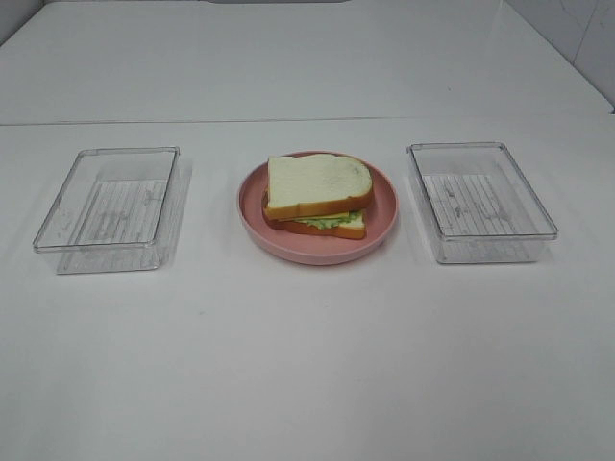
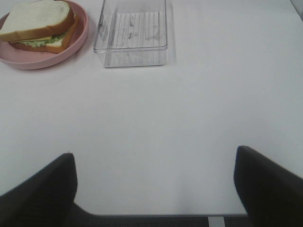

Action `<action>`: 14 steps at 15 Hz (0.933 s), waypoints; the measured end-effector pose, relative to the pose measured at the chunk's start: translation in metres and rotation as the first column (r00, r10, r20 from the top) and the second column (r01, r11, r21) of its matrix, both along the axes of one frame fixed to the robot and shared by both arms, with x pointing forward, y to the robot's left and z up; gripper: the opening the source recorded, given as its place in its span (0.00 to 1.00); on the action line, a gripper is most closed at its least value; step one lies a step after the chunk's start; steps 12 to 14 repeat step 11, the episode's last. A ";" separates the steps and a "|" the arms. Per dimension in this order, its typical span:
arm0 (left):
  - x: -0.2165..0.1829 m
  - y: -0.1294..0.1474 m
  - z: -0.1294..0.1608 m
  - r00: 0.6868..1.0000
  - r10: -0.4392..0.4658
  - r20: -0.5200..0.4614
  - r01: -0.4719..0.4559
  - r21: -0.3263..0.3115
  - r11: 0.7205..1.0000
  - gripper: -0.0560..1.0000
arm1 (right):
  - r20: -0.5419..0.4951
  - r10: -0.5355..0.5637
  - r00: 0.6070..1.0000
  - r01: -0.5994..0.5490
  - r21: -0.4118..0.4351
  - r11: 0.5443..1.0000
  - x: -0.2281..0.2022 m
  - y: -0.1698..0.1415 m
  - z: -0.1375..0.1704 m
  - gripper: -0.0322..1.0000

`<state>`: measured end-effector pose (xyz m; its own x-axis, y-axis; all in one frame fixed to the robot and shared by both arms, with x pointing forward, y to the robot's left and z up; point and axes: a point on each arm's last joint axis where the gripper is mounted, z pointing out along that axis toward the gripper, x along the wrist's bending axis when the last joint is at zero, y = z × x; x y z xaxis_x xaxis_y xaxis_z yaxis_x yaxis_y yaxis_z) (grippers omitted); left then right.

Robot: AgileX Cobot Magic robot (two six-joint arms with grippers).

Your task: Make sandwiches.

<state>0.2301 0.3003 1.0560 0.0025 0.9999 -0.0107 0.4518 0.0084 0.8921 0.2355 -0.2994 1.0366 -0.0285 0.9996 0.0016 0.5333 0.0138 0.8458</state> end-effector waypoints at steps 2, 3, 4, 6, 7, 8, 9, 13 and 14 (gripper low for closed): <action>0.000 0.000 0.000 1.000 0.000 0.000 0.000 0.000 1.000 0.99 | 0.000 0.000 1.000 0.000 0.000 1.000 0.000 0.000 0.000 0.88; 0.000 0.000 0.000 1.000 0.000 0.000 0.000 0.000 1.000 0.99 | 0.000 0.000 1.000 0.000 0.000 1.000 0.000 0.000 0.000 0.88; 0.000 0.000 0.000 1.000 0.000 0.000 0.000 0.000 1.000 0.99 | 0.000 0.000 1.000 0.000 0.000 1.000 0.000 0.000 0.000 0.88; 0.000 0.000 0.000 1.000 0.000 0.000 0.000 0.000 1.000 0.99 | 0.000 0.000 1.000 0.000 0.000 1.000 0.000 0.000 0.000 0.88; 0.000 0.000 0.000 1.000 0.000 0.000 0.000 0.000 1.000 0.99 | 0.000 0.000 1.000 0.000 0.000 1.000 0.000 0.000 0.000 0.88; 0.000 0.000 0.000 1.000 0.000 0.000 0.000 0.000 1.000 0.99 | 0.000 0.001 1.000 -0.001 0.001 1.000 0.000 0.000 0.000 0.88; 0.000 0.000 0.000 1.000 0.000 0.000 0.000 0.000 1.000 0.99 | 0.000 0.001 1.000 -0.001 0.001 1.000 0.000 0.000 0.000 0.88; 0.000 0.000 0.000 1.000 0.000 0.000 0.000 0.000 1.000 0.99 | 0.000 0.001 1.000 -0.001 0.001 1.000 0.000 0.000 0.000 0.88; 0.000 0.000 0.000 1.000 0.000 0.000 0.000 0.000 1.000 0.99 | 0.000 0.001 1.000 -0.001 0.001 1.000 0.000 0.000 0.000 0.88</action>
